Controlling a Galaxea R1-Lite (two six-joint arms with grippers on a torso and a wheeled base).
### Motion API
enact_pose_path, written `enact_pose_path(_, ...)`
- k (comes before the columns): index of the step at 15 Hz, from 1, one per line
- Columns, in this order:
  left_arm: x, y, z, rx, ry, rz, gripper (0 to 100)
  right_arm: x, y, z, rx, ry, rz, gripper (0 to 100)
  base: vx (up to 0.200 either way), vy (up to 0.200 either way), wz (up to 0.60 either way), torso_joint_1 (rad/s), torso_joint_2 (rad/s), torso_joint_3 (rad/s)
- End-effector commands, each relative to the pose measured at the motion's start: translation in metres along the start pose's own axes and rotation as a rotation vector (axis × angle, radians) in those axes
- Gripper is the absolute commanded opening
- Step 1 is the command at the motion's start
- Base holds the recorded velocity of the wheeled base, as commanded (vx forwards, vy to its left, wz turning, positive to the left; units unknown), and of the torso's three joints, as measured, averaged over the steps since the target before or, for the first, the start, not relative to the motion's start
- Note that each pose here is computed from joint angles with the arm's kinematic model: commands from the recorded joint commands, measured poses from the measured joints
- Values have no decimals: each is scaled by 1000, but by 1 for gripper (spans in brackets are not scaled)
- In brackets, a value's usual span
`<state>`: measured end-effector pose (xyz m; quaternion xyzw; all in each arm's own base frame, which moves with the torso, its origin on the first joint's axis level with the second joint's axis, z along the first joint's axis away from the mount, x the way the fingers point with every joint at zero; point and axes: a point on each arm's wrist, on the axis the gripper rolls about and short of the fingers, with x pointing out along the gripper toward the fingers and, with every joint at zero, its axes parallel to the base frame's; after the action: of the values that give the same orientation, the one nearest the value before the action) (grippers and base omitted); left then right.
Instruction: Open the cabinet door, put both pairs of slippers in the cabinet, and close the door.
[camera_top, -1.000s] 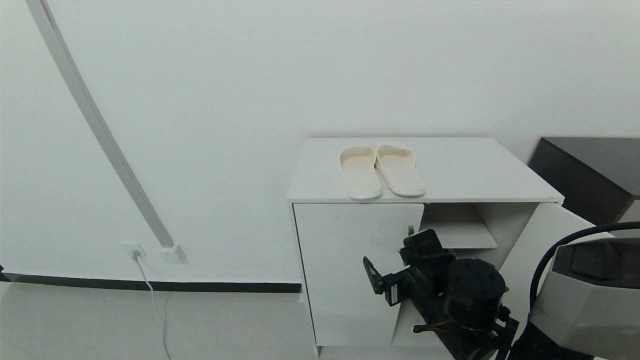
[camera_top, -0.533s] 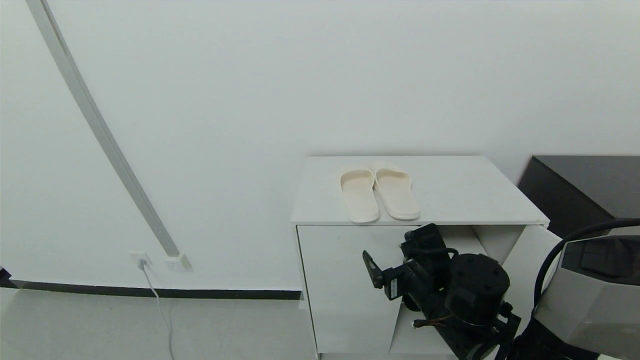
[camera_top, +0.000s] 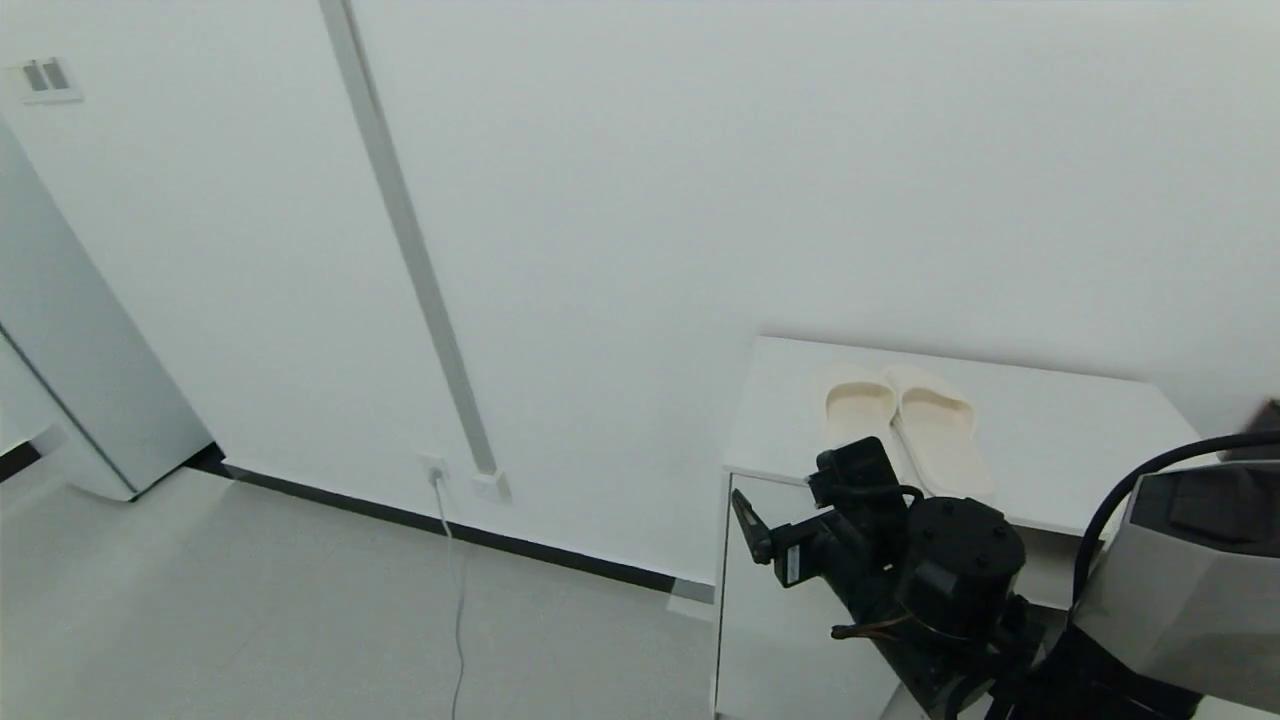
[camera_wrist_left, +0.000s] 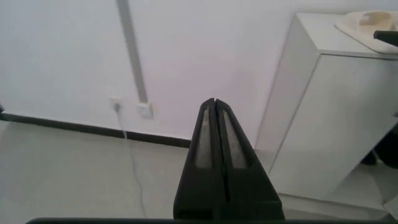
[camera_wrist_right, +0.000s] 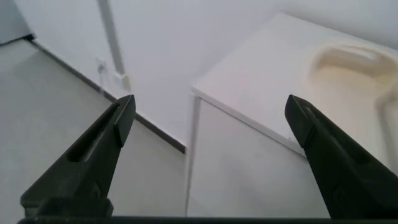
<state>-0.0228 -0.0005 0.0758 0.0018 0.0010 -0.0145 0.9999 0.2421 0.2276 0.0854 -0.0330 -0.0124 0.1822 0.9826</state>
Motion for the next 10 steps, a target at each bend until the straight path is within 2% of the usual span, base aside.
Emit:
enact_pose_path(1,0,0,0,-1,1,0,0,2,-5,-3,-14,10,-6,100,0,0,0,71,-129,-66)
enact_pose_path(7,0,0,0,-2,1,1,0,2,-9,-6,-37,19,21,100,0,0,0,5,-8,-6)
enact_pose_path(10,0,0,0,-2,1,3,0,-1,-10,-8,-53,33,26,100,0,0,-600,-1,1,-2)
